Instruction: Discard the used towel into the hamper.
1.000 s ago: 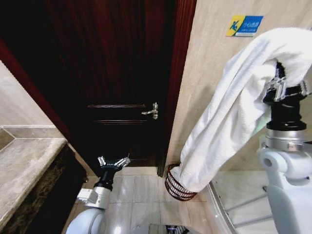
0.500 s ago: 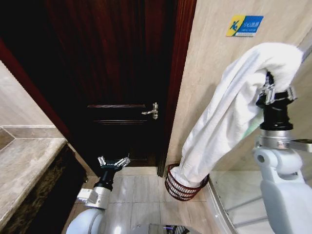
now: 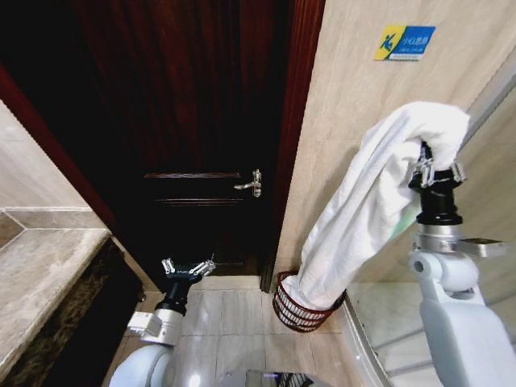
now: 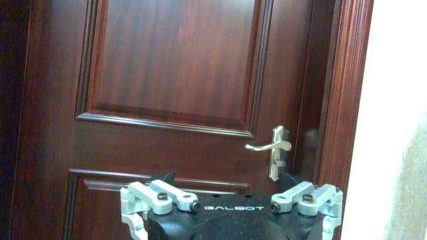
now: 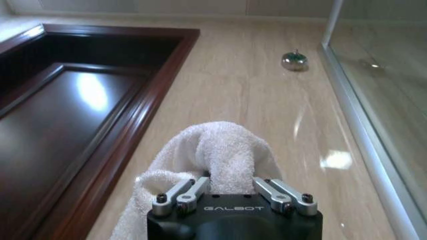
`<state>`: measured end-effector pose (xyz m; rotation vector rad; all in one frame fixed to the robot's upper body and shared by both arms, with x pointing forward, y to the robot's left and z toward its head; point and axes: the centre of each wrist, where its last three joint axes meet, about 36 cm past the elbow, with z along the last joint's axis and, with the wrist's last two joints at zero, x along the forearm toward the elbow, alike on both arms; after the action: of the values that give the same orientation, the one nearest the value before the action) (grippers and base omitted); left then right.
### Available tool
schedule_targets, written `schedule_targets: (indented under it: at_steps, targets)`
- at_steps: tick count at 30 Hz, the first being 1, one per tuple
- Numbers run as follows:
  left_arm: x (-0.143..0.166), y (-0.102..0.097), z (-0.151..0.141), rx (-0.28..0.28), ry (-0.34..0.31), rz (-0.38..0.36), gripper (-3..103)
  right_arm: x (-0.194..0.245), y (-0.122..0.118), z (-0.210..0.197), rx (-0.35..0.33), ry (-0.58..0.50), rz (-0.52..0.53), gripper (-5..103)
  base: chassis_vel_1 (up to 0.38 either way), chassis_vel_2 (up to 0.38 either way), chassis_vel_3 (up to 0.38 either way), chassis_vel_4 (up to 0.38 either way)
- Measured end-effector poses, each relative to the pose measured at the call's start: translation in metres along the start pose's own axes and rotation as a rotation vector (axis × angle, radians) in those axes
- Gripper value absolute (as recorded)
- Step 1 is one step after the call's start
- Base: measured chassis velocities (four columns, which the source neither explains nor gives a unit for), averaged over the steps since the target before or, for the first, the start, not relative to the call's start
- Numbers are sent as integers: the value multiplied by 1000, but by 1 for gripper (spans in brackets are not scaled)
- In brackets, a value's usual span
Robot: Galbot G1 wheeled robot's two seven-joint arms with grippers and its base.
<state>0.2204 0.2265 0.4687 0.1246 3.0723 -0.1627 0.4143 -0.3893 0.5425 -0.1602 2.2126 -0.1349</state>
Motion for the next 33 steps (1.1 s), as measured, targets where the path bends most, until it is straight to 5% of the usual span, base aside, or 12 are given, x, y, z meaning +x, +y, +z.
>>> schedule_targets:
  at_steps: [33]
  targets:
    - [0, 0, 0, 0, 0, 0, 100, 96, 15, 44, -20, 157, 34, 16, 0, 0, 0, 0]
